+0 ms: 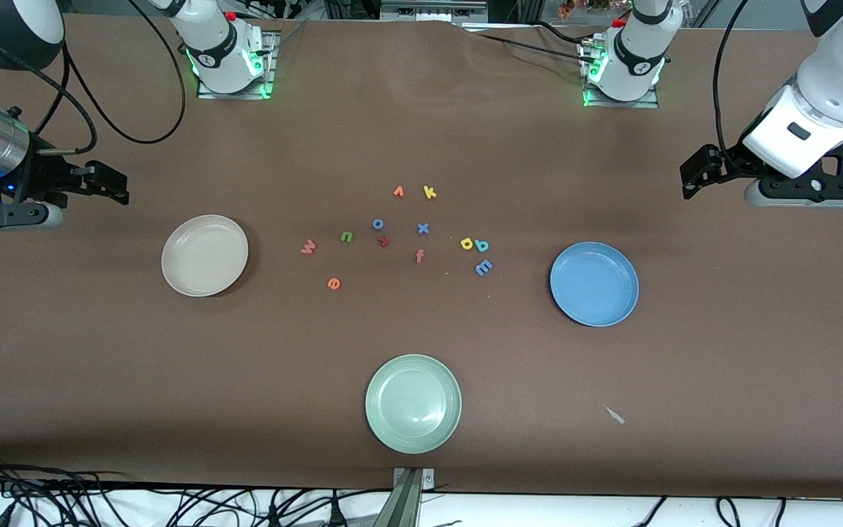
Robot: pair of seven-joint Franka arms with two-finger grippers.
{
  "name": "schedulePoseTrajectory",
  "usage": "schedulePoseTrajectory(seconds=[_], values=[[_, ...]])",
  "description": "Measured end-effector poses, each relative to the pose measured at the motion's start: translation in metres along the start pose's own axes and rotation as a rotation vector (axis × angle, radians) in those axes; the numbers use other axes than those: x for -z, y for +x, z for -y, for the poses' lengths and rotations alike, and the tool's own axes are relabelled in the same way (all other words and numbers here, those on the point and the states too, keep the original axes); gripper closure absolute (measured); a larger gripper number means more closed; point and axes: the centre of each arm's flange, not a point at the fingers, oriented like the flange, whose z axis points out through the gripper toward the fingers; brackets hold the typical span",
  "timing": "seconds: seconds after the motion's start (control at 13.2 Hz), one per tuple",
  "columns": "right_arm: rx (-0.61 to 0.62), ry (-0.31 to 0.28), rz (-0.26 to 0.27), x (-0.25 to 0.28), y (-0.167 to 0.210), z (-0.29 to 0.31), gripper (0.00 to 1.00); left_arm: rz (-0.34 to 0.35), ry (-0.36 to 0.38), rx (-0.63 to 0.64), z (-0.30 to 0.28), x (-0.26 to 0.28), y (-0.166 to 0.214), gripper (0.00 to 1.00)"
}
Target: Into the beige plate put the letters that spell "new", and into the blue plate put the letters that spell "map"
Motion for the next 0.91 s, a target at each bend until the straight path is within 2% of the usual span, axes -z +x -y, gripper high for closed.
schedulePoseTrajectory(seconds=[0.91], values=[[-0.002,0.000,0.004,-0.0012,0.0000,0.0035,0.00,0.000,0.000,0.000,0.0000,0.0000,0.0000,0.00]])
